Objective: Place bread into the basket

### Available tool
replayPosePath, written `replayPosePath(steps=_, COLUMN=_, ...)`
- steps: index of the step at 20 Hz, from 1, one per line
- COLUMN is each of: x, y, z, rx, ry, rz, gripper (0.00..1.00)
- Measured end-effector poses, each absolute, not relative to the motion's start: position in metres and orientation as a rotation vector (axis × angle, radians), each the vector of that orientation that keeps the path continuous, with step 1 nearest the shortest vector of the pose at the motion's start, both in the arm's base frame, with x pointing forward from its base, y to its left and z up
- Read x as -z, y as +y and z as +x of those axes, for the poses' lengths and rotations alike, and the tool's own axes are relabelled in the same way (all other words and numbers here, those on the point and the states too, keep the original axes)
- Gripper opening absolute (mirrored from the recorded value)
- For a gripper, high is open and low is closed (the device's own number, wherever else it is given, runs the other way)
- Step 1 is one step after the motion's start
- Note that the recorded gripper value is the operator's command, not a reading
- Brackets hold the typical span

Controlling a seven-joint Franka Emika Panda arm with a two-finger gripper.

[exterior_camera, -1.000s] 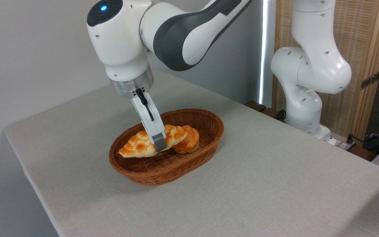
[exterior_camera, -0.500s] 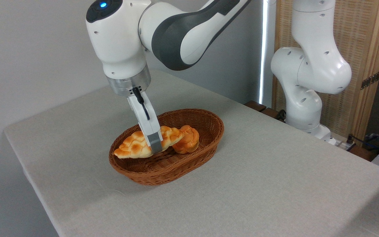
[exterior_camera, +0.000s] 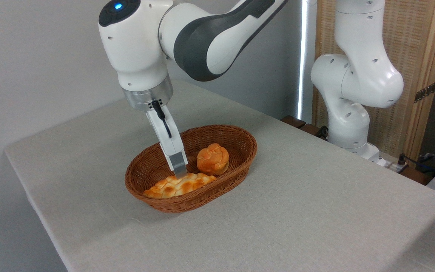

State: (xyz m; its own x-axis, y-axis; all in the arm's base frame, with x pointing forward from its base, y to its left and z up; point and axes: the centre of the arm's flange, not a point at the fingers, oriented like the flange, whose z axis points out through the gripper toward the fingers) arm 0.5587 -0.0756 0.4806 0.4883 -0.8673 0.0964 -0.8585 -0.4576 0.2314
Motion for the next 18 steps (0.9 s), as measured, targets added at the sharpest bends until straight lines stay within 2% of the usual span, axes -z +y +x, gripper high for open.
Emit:
replayPosePath(steps=2, x=-0.483, y=-0.075, z=0.56, rx=0.042, ry=-1.474, rz=2.49, gripper=1.0)
replayPosePath(steps=5, x=-0.503, y=-0.071, z=0.566, rx=-0.021, ry=-1.471, rz=2.517, gripper=1.0)
replayPosePath(steps=8, x=-0.544, y=-0.057, z=0.575, rx=-0.123, ry=-1.345, rz=2.623, gripper=1.0)
replayPosePath(steps=11, x=-0.571, y=-0.039, z=0.58, rx=-0.188, ry=-1.194, rz=2.717, gripper=1.0)
replayPosePath(steps=15, x=-0.593, y=-0.016, z=0.581, rx=-0.21, ry=-1.093, rz=2.847, gripper=1.0)
replayPosePath(steps=18, x=-0.605, y=-0.02, z=0.575, rx=-0.21, ry=-1.03, rz=2.894, gripper=1.0)
